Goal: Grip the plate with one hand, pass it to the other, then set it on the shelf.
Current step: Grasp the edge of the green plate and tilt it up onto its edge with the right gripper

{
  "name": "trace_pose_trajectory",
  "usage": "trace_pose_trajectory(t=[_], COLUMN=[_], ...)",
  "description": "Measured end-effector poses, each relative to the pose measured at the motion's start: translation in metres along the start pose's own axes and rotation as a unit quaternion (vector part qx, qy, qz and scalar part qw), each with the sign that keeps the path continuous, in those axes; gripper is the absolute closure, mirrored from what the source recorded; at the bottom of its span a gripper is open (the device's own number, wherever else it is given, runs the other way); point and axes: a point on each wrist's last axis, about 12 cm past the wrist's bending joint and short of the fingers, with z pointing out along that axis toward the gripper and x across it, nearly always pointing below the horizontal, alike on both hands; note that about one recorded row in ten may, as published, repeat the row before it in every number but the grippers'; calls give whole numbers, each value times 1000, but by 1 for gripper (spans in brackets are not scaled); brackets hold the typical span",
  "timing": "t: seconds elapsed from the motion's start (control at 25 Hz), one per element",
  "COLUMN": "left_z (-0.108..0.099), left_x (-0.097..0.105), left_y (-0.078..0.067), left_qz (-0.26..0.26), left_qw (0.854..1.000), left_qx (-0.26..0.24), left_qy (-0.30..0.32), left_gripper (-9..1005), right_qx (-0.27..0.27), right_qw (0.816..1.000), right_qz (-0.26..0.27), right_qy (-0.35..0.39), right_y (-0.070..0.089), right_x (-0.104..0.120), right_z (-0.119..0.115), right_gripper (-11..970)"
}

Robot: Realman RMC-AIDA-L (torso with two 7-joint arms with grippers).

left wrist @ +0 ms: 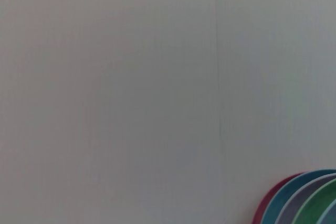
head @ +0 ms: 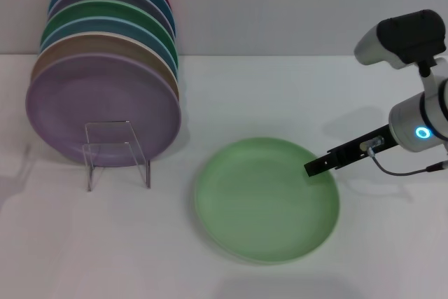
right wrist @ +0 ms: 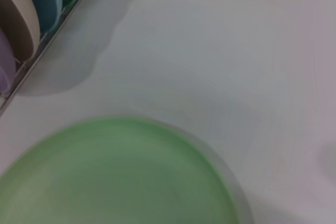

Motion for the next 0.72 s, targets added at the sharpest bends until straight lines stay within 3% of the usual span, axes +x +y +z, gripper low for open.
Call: trace_pose_trajectory(t=[0.36,0.72], left_z=[0,0], left_x=[0,0], left_y=[0,-2], left_qz=[0,0], left_qw=[1000,1000], left_qx=[1,6], left_qy=[1,1], left_gripper=[169,169], right_qx=[-2,-2], right_qw=[1000,1000], right_qz=[-13,-11], right_qy=[18,27], right_y=[6,6], right_x=[0,2], right_z=[10,16], right_gripper=[127,214])
